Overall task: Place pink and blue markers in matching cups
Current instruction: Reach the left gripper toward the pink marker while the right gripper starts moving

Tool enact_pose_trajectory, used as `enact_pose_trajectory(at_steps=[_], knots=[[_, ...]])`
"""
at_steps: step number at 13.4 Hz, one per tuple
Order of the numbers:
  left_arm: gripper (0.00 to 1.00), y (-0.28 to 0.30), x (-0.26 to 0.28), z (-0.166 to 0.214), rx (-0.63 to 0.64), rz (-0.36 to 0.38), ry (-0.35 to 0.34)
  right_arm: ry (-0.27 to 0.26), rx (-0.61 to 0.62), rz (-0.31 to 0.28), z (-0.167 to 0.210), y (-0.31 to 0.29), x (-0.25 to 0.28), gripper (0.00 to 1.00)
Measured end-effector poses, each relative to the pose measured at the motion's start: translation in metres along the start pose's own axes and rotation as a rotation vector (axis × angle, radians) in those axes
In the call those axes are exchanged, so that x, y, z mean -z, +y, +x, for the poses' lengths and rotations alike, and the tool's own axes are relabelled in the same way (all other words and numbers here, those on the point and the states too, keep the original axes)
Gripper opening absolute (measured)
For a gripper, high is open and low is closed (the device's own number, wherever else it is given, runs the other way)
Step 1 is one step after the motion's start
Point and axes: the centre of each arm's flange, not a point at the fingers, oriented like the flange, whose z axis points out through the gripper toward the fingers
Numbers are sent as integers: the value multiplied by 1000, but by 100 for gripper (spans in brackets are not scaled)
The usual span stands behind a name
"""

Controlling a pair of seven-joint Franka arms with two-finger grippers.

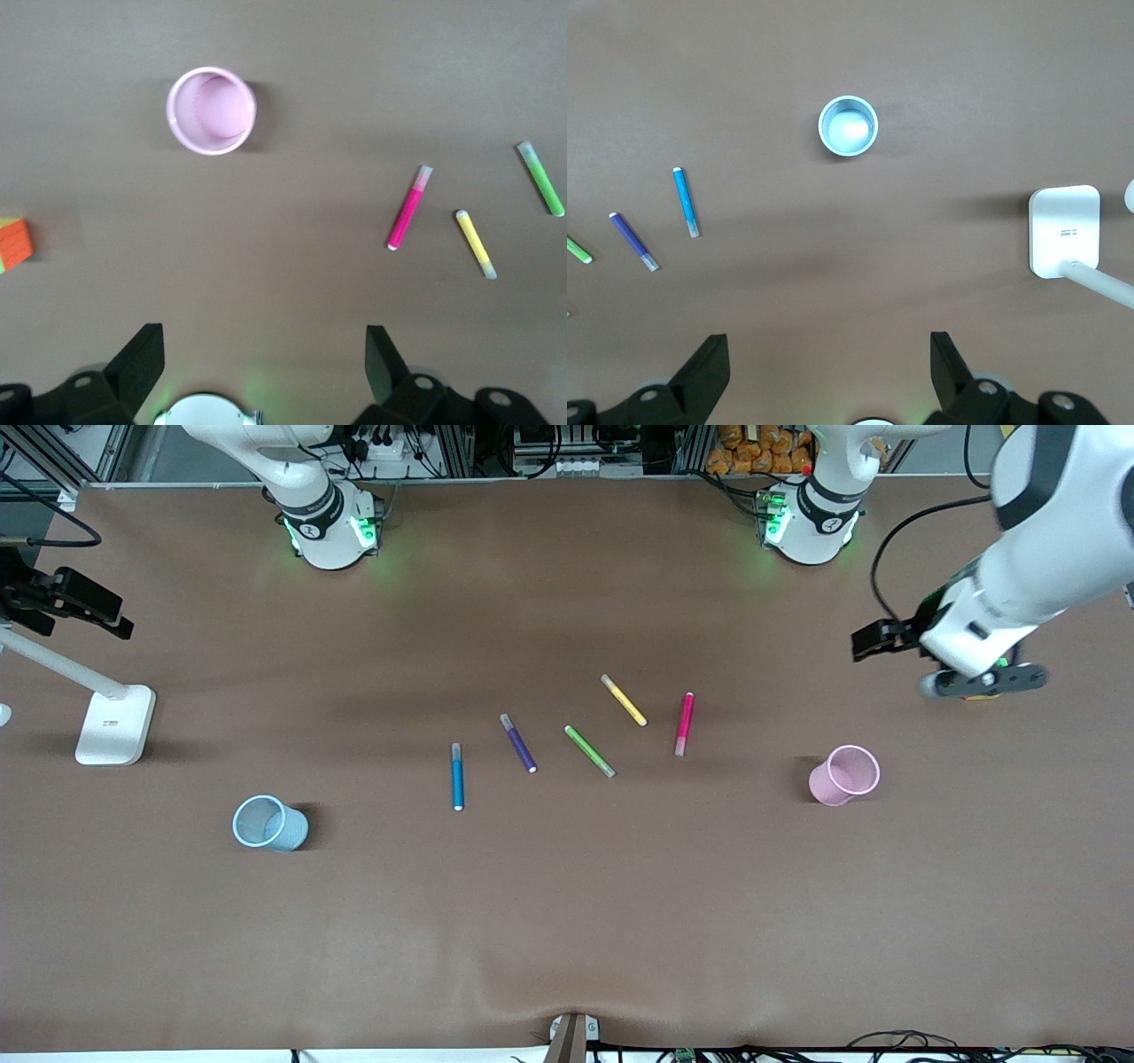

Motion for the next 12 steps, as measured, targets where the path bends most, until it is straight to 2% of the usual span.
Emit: enact_pose_trajectory(at_steps=[3,7,10,12], knots=[[100,54,-38,2,-98,5,7,-1,1,0,1,0,-2,100],[100,84,-92,13,-158,5,-62,10,6,0,6,-3,-4,100],[100,107,-142,20,-210,22,-124,-13,42,-1,14,-22,-20,100],[100,123,-172,25,-244,34,-130,-41,86,-5,25,-48,-41,100]])
